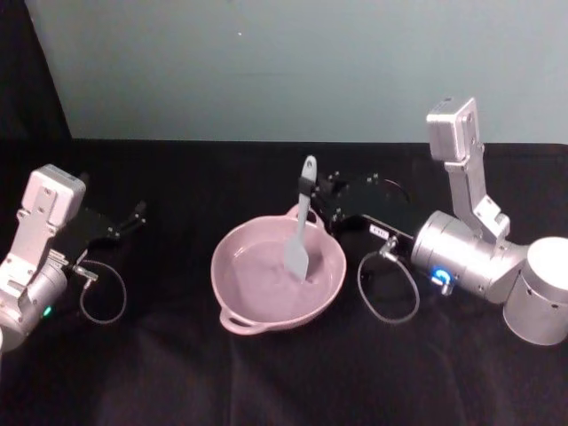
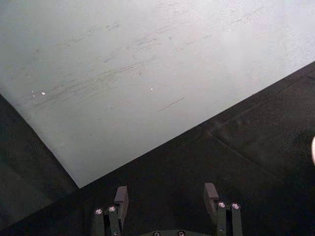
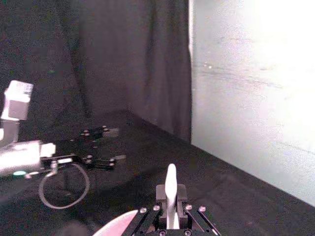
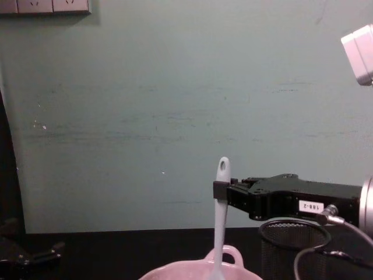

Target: Use the one hand to pick up the spoon and stir the clear water in the bowl.

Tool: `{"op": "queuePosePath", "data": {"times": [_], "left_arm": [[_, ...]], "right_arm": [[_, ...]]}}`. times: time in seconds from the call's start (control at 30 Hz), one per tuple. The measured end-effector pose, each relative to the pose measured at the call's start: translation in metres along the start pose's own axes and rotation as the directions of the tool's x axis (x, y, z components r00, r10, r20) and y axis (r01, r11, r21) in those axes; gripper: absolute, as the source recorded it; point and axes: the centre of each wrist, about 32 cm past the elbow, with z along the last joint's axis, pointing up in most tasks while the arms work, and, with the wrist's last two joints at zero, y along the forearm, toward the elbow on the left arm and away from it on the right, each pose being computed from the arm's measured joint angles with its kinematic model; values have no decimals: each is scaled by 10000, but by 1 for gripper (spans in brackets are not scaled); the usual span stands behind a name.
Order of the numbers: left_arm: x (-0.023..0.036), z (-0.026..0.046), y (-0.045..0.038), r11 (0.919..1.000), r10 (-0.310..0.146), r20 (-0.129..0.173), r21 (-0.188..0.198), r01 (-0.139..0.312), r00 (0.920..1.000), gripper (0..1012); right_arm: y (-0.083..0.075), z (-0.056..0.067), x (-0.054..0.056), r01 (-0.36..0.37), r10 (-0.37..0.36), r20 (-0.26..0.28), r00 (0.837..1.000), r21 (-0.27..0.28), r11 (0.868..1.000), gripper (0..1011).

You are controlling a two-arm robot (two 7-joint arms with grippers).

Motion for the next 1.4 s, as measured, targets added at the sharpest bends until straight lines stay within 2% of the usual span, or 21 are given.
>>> {"op": "queuePosePath", "data": {"times": [0.3, 0.53, 0.77, 1.0, 1.17, 1.4], "left_arm": [[0, 0, 0, 10000, 0, 0, -1, 0, 10000, 1011], [0, 0, 0, 10000, 0, 1, 0, 0, 10000, 1011], [0, 0, 0, 10000, 0, 0, 0, 0, 10000, 1011], [0, 0, 0, 10000, 0, 1, 0, 0, 10000, 1011], [0, 0, 0, 10000, 0, 1, 0, 0, 10000, 1011], [0, 0, 0, 10000, 1, 0, 0, -1, 10000, 1011]], "right_arm": [[23, -32, -156, -676, 678, -405, 9969, 56, 9977, 122], [157, -40, -227, -954, 960, -539, 9939, 140, 9953, 122], [302, -79, -192, -808, 823, -595, 9948, 260, 9964, 122], [414, -112, -84, -303, 323, -538, 9980, 384, 9988, 122], [397, -100, -24, -14, 31, -424, 9991, 399, 9992, 122], [246, -68, 26, 244, -236, -246, 9994, 346, 9991, 122]]}}
